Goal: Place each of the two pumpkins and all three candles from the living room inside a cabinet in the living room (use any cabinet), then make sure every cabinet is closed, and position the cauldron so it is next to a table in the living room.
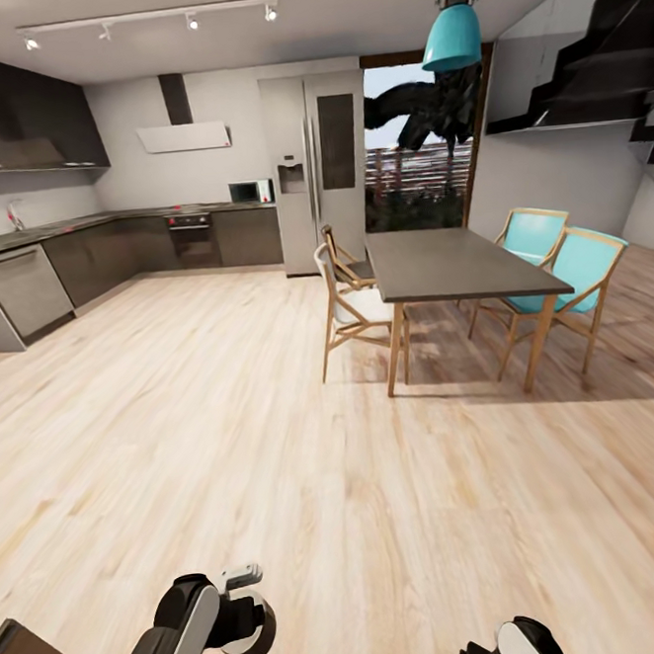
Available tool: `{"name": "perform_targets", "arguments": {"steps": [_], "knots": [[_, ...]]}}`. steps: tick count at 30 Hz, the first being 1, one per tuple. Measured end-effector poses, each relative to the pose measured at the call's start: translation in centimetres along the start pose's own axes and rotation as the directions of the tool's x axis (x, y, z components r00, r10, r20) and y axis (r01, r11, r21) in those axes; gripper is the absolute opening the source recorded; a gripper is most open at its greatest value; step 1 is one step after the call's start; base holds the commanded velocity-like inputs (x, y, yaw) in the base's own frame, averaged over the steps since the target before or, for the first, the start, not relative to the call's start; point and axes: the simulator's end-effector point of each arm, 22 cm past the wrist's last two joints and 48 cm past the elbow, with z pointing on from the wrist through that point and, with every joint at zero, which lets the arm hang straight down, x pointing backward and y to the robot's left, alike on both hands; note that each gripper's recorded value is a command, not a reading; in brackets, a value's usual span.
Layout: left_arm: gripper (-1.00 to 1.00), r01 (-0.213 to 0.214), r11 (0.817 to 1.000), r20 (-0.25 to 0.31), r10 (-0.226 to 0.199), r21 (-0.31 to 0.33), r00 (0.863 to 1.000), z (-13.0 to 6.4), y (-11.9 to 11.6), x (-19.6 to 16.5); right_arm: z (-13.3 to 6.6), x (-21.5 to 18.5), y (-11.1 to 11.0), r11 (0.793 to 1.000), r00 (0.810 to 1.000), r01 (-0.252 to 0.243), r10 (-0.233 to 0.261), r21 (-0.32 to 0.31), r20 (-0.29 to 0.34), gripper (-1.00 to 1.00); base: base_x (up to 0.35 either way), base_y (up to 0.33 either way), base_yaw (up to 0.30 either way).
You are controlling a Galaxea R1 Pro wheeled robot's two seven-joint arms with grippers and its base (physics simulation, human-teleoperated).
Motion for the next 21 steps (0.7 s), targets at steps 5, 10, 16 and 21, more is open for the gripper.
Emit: {"name": "perform_targets", "arguments": {"steps": [5, 10, 16, 21], "knots": [[-1.00, 0.000, 1.000, 0.000, 0.000, 0.000, 1.000, 0.00, 0.00, 0.00, 0.00, 0.01, 0.04, 1.000, 1.000, 0.000, 0.000, 0.000, 0.000, -1.00, 0.311, -0.089, 0.000], [-1.00, 0.000, 1.000, 0.000, 0.000, 0.000, 1.000, 0.00, -0.05, 0.01, -0.01, -0.40, 0.13, 1.000, 1.000, -0.013, 0.013, -0.007, 0.017, -1.00, 0.309, -0.094, 0.003], [-1.00, 0.001, 1.000, -0.002, -0.001, 0.000, 1.000, 0.08, -0.01, 0.07, 0.06, -0.49, 0.21, 1.000, 1.000, -0.014, 0.014, -0.005, 0.026, -1.00, 0.257, -0.120, 0.155], [-1.00, 0.002, 1.000, -0.005, -0.002, 0.000, 1.000, 0.17, -0.01, 0.14, 0.15, -0.37, 0.18, 1.000, 1.000, -0.008, 0.008, 0.001, 0.026, -1.00, 0.166, -0.127, 0.251]]}}
